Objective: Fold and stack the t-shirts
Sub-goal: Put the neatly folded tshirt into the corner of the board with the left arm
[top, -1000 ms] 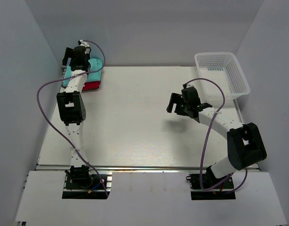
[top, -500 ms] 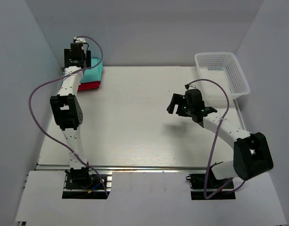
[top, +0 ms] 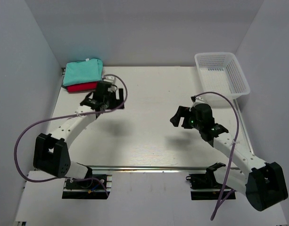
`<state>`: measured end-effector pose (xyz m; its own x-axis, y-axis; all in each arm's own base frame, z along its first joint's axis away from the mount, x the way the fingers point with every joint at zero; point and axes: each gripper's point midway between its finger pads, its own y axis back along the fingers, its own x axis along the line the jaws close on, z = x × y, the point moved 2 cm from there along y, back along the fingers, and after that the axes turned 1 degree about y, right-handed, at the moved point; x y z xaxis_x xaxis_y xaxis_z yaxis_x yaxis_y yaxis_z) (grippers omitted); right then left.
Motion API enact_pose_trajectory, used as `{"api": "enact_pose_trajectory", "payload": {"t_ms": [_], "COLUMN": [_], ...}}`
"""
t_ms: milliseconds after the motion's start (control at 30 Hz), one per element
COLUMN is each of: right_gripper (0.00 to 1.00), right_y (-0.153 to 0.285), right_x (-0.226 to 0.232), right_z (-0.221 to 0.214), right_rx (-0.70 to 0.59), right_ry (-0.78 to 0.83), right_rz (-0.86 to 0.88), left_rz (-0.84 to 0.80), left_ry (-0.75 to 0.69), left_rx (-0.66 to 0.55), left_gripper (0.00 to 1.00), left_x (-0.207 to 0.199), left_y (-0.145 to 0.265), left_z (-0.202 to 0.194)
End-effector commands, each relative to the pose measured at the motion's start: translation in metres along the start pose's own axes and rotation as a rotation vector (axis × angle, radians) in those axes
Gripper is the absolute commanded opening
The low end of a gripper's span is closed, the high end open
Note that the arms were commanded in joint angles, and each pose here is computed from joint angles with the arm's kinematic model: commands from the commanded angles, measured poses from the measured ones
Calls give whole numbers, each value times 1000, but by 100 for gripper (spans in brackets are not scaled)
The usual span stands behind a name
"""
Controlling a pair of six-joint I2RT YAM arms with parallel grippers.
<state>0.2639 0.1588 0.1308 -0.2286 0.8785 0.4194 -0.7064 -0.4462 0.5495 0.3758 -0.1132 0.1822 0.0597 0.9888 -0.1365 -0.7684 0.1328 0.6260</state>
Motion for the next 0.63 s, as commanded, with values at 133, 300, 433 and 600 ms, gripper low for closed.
{"api": "enact_pose_trajectory", "payload": {"t_ms": [133,300,433,600], "right_gripper": [90,90,90,90], "right_y": [17,21,27,31], "right_x": [-7,-13,-8,-2], "right_z": [-14,-28,-26,-23], "right_rx": [-42,-41,-94,-140], "right_ry": [46,22,44,84], "right_rz": [9,7,51,108], "left_rz": [-162,-180,-230,-214], "left_ry": [-46,-101,-99,-91], "left_rx": [36,53,-12,-24], "left_gripper": [100,100,100,100], "left_x": [-73,-90,-98,-94], "left_y": [45,51,63,64], "left_z": [-61,-82,-80,-85]}}
